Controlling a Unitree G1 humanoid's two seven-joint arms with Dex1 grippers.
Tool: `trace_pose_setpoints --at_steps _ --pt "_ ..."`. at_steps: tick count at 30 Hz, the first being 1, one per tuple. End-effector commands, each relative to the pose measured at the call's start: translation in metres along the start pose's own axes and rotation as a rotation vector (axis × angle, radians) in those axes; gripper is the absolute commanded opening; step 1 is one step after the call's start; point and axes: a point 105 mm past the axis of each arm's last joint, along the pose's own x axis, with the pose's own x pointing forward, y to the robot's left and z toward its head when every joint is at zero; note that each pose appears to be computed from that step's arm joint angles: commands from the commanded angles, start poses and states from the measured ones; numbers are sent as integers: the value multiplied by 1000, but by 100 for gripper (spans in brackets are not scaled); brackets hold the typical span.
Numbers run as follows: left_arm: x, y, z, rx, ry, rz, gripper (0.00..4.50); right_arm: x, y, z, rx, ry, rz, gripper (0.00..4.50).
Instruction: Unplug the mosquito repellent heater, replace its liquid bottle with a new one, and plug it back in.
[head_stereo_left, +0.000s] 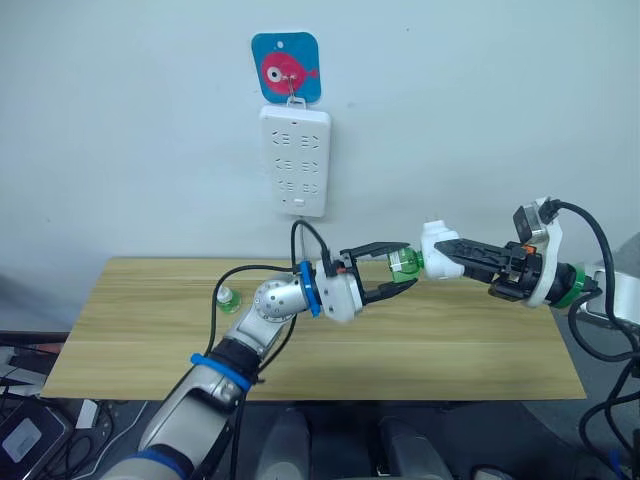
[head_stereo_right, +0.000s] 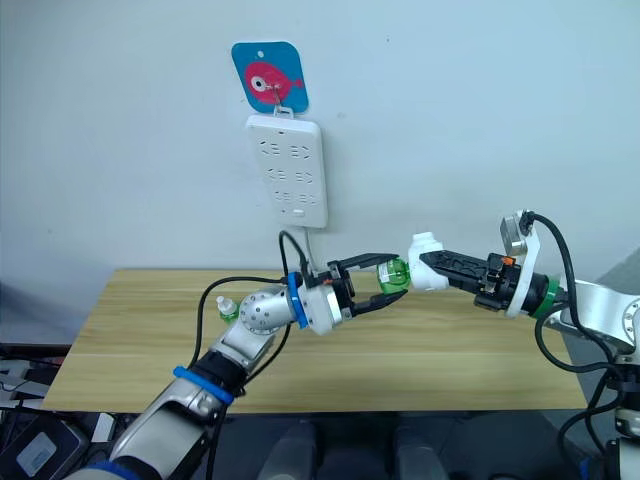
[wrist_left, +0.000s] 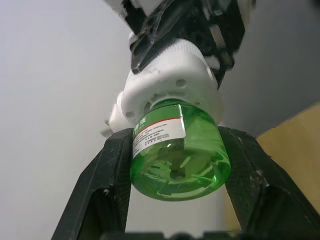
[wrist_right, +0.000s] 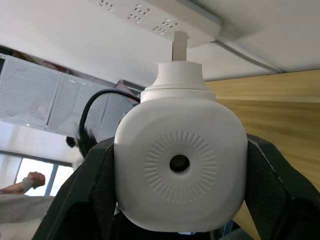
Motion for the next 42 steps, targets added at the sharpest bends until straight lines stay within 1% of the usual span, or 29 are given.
trace_pose_setpoints --at_steps 1,2,4,7,8,9,15,19,21,26,27,28,29,30,32,34,36,39,42 --pt "-9 19 10 -440 11 -16 227 -6 15 -2 -57 40 30 298" --pt "-10 20 12 -509 18 -30 227 -7 15 -2 -59 45 24 298" --pt "-18 20 8 -679 61 -58 227 -9 14 -4 -60 57 7 298" --pt "-30 13 4 -869 113 -115 227 -12 11 -5 -59 64 -22 298" --pt "-34 12 1 -920 127 -114 227 -13 10 -4 -60 61 -33 298" --pt "-38 10 1 -992 128 -128 227 -14 9 -3 -61 58 -43 298" --pt "-46 9 3 -1273 120 -123 227 -17 9 -1 -67 50 -53 298" --pt "-50 6 3 -1431 124 -134 227 -16 13 -2 -76 63 -28 298" --pt "-53 6 4 -1483 122 -134 227 -15 14 -1 -81 62 -23 298" --pt "-63 -1 1 -1464 162 -140 227 -20 9 4 -74 46 -67 298" --pt "-66 -2 -1 -1458 171 -127 227 -23 4 6 -71 40 -109 298" --pt "-71 -3 -2 -1440 185 -116 227 -29 -9 7 -75 41 -200 298" --pt "-76 -2 -4 -1427 194 -93 227 -37 -39 4 -109 70 -395 298" --pt "-80 -1 -5 -1419 199 -78 227 -46 -58 2 -139 94 -531 298" --pt "-84 -2 -7 -1380 215 -61 227 -70 -102 -6 -240 182 -817 298" --pt "-85 -2 -7 -1369 215 -53 227 -87 -129 -8 -325 233 -978 298" --pt "-85 -3 -6 -1364 213 -55 227 -92 -142 -9 -369 260 -1031 298" --pt "-83 -6 -7 -1335 223 -51 227 -92 -156 -11 -409 295 -1066 298" --pt "-81 -5 -7 -1321 215 -35 227 -89 -168 -11 -371 271 -1087 298"
